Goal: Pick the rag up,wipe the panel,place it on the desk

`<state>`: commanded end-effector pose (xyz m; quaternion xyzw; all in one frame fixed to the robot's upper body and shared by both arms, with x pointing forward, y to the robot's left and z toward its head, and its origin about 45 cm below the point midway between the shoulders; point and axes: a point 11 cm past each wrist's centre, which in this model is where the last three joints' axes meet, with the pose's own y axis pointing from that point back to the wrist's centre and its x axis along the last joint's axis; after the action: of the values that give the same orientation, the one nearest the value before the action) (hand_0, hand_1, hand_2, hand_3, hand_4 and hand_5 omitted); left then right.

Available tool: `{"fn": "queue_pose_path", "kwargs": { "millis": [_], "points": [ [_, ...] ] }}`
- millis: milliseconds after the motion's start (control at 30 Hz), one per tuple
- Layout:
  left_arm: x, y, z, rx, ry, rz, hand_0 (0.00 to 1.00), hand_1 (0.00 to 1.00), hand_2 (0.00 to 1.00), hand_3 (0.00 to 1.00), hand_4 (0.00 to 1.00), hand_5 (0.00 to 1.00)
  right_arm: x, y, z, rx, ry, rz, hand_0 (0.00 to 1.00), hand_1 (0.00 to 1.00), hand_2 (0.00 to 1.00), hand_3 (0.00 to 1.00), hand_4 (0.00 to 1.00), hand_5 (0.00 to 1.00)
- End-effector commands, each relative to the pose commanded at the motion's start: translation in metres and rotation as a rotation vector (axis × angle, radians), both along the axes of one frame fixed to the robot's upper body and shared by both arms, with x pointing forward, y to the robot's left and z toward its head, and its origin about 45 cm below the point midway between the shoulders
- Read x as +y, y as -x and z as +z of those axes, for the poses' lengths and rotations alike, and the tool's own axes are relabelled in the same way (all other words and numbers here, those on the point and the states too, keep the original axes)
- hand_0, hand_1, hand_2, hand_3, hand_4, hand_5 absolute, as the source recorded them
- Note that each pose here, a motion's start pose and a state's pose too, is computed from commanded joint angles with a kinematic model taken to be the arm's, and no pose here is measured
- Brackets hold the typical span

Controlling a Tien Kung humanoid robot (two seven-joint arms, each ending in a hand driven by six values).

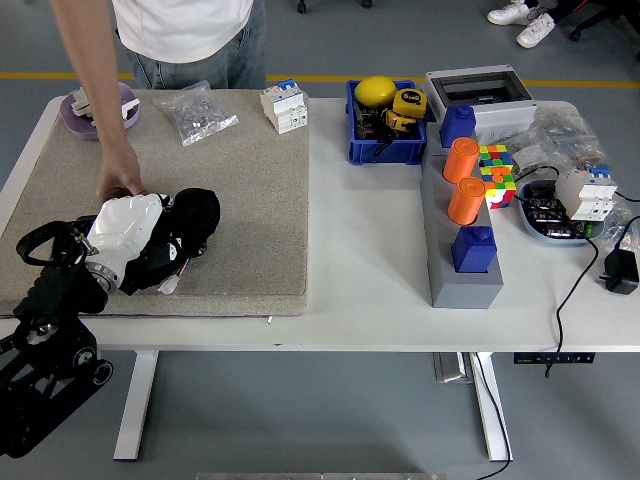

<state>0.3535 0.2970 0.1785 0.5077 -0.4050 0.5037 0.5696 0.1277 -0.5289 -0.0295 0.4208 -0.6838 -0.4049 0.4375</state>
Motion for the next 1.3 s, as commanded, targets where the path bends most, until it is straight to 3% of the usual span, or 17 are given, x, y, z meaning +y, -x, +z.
{"fn": "queue_pose_path", "kwargs": {
  "millis": [600, 1300],
  "points": [
    [0.054, 0.0062, -0.004, 0.012, -0.084, 0.11, 0.271, 0.211, 0.473, 0.45, 0.105, 0.002, 0.0, 0.001, 0.0, 0.0, 0.0, -0.001, 0.785, 0.546, 0.692, 0.713, 0.998, 0.717],
    [0.11, 0.0128, 0.005, -0.001, -0.169, 0.249, 0.272, 0.211, 0.472, 0.45, 0.105, 0.002, -0.001, 0.001, 0.0, 0.0, 0.001, -0.002, 0.785, 0.546, 0.692, 0.712, 0.998, 0.718]
  ]
}}
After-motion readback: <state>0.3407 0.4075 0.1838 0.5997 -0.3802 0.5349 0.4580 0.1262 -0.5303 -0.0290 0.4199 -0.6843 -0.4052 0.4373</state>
